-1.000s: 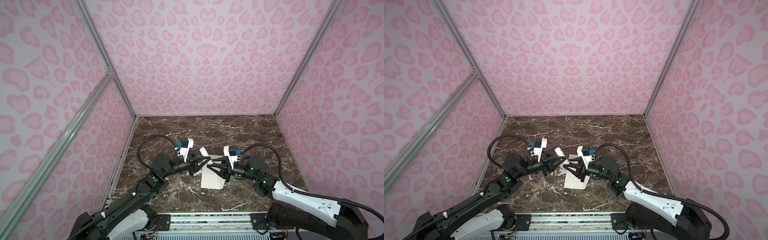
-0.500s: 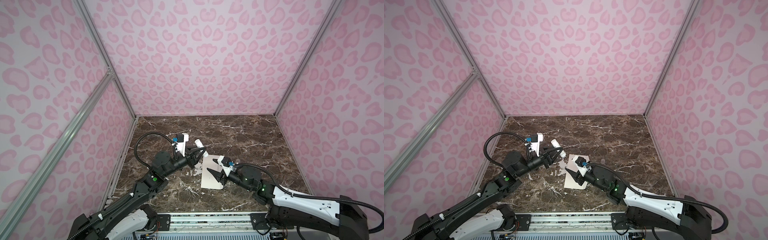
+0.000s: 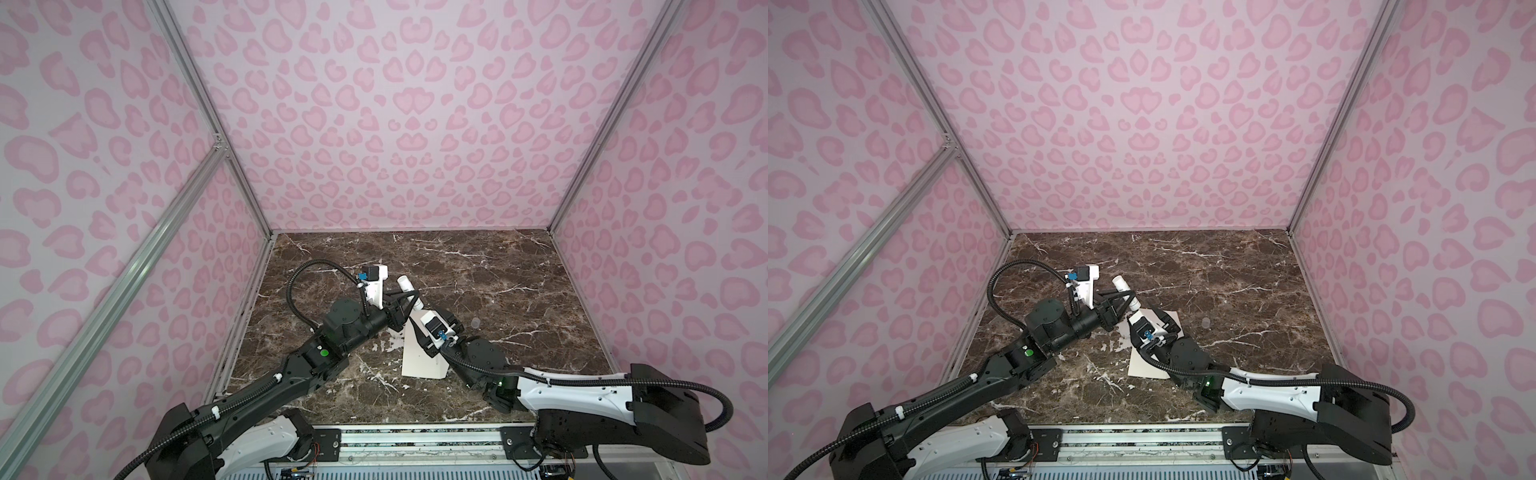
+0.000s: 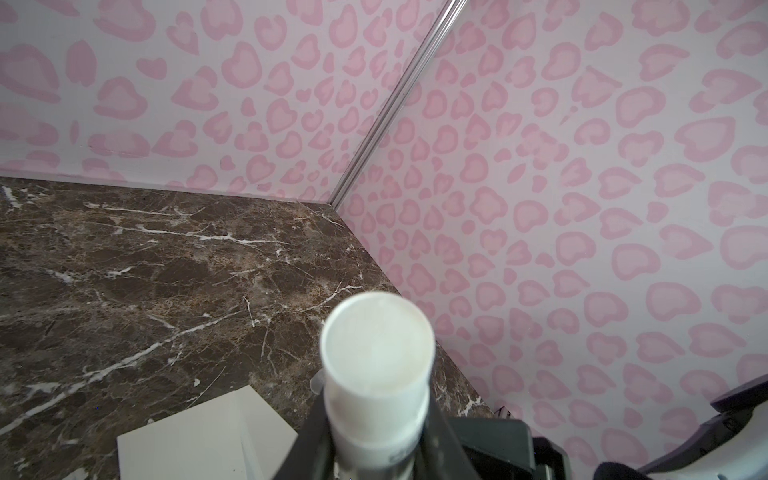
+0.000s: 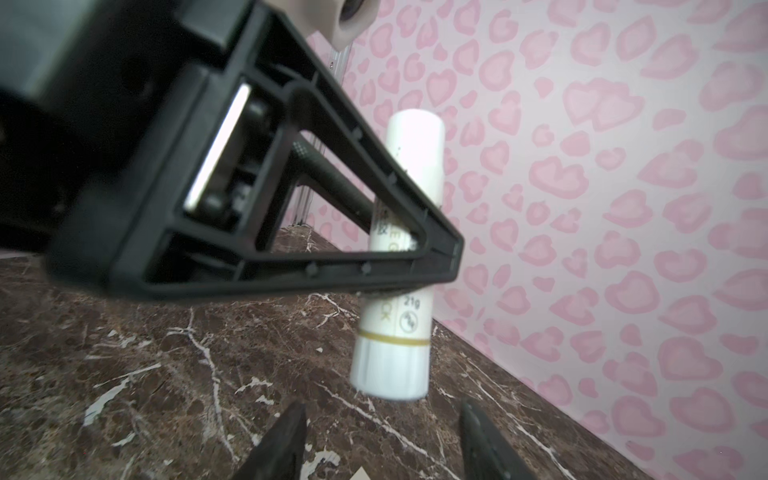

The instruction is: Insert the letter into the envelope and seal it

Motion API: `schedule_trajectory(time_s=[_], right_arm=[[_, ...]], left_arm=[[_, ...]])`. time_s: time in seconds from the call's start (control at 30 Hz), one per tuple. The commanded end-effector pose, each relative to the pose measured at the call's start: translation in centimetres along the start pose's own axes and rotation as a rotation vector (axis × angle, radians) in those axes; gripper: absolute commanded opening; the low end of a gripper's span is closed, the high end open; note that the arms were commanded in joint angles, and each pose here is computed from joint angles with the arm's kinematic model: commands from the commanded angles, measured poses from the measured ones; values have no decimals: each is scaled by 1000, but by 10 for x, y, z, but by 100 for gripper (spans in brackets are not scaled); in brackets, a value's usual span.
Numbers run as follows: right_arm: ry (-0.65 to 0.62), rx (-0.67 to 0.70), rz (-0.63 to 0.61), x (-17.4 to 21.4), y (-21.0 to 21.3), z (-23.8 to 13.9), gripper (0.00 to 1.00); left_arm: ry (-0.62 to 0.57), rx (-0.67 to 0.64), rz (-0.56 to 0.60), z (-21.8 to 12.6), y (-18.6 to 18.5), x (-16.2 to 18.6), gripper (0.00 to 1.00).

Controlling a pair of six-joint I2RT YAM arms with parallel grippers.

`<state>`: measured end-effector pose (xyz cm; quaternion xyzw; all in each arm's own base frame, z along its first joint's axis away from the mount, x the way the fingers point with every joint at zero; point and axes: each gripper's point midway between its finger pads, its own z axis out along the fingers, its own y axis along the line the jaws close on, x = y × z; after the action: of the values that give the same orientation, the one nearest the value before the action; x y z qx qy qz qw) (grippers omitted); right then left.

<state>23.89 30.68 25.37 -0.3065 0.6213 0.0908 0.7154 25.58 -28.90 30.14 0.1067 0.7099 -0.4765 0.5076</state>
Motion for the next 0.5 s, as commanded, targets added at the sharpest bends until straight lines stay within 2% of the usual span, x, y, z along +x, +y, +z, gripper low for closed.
schedule_trajectory(time_s=[0.0, 0.13, 0.47], right_arm=[[-49, 47, 13, -15, -6, 6, 59], [-43, 47, 17, -14, -2, 12, 54], [-28, 59, 13, -11, -2, 15, 32]], left_arm=[[-45, 25, -4, 2, -8, -13, 4], [-42, 26, -3, 2, -9, -13, 4], [-33, 22, -1, 3, -7, -11, 4]])
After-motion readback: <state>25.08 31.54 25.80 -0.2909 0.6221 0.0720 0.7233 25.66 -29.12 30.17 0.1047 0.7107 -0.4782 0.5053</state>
